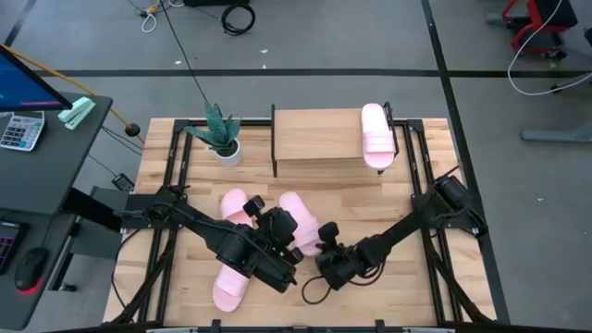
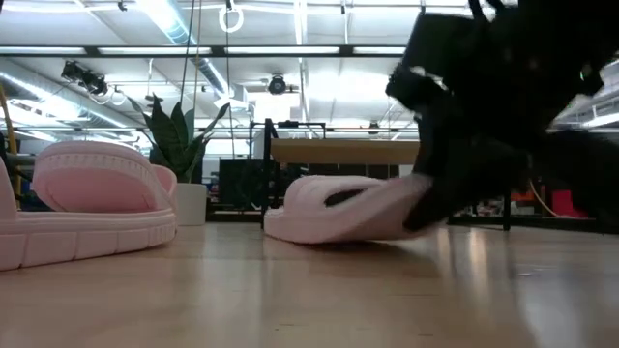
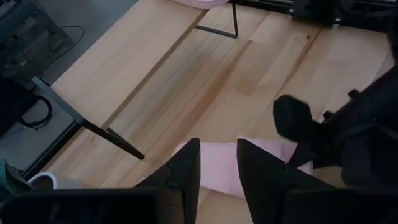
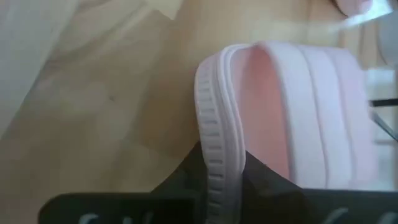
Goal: Pick and place slides into the shelf
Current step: Put the pink slipper on the shelf
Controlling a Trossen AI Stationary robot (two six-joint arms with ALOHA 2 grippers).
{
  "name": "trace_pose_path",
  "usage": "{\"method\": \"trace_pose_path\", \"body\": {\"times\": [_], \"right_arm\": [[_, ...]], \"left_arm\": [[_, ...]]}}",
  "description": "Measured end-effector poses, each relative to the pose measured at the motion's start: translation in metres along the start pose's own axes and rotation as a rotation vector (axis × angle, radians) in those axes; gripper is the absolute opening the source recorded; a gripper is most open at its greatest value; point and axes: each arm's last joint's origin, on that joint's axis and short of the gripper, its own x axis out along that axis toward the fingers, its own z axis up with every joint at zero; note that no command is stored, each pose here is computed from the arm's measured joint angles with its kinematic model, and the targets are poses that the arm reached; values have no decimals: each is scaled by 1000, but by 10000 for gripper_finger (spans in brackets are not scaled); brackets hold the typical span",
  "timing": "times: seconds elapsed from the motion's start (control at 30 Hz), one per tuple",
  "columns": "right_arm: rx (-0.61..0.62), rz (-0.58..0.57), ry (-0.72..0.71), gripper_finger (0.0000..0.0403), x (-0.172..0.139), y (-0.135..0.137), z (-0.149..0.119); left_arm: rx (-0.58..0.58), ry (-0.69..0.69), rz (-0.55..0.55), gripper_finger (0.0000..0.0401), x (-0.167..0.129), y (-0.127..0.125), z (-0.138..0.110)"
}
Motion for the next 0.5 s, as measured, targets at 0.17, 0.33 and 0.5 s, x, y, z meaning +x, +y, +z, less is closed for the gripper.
{"method": "trace_pose_path", "body": {"times": [0.17, 0.33, 0.5], "right_arm": [[25, -14, 21, 37, -50, -23, 14], [70, -35, 2, 37, -113, -46, 21], [103, -114, -27, 37, -171, -69, 25]], "left_arm": [[7, -13, 15, 110, 0, 1, 0], [11, -31, 30, 106, 0, 2, 0], [18, -28, 35, 105, 0, 2, 0]]}}
